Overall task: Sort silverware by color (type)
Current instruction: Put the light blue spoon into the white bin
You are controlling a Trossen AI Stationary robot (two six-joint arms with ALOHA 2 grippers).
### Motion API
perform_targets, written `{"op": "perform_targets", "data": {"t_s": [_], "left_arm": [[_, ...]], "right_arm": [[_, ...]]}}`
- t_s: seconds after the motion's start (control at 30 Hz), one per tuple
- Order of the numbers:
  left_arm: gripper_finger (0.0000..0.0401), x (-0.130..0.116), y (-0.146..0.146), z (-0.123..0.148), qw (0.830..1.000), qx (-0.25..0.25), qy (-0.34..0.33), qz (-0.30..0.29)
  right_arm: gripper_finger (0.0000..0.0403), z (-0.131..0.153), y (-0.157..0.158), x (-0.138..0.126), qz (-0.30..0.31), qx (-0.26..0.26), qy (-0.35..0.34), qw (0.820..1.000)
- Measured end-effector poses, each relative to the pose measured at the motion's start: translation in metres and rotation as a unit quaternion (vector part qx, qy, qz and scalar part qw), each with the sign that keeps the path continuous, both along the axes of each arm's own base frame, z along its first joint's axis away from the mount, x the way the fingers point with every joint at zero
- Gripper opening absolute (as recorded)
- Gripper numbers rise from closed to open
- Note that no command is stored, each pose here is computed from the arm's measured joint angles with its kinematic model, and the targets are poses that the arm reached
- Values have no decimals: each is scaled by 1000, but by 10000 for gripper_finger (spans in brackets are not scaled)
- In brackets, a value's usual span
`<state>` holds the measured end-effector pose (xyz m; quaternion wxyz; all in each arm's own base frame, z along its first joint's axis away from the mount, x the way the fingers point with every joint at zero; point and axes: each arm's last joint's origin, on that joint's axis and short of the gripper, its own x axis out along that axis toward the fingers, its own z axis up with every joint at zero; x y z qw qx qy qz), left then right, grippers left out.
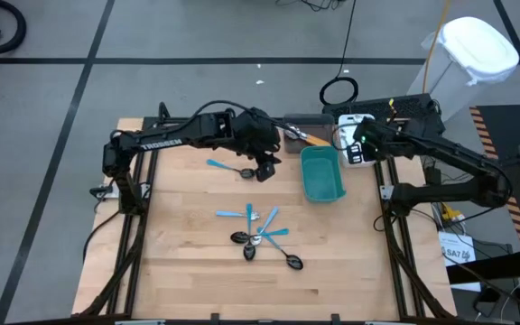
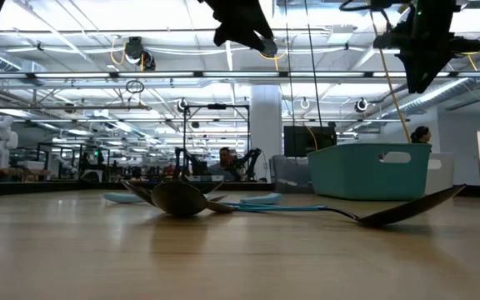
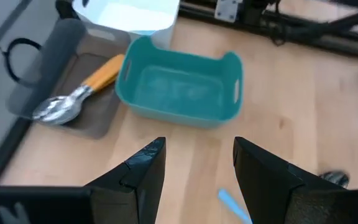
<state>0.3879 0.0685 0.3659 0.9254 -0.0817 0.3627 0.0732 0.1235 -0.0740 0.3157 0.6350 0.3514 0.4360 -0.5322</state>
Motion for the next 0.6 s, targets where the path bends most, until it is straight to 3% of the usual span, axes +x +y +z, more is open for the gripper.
{"op": "perform_targets", "data": {"t_s": [0.23,0.6], "left_arm": [[186,1,-9,-10,1000,-23,19,-8],[186,1,-9,-10,999,-28,17,3]], "right_arm": [[51,-6,-28,1,34,5,28,999],[51,-33,-72,4,76,108,79,988]]}}
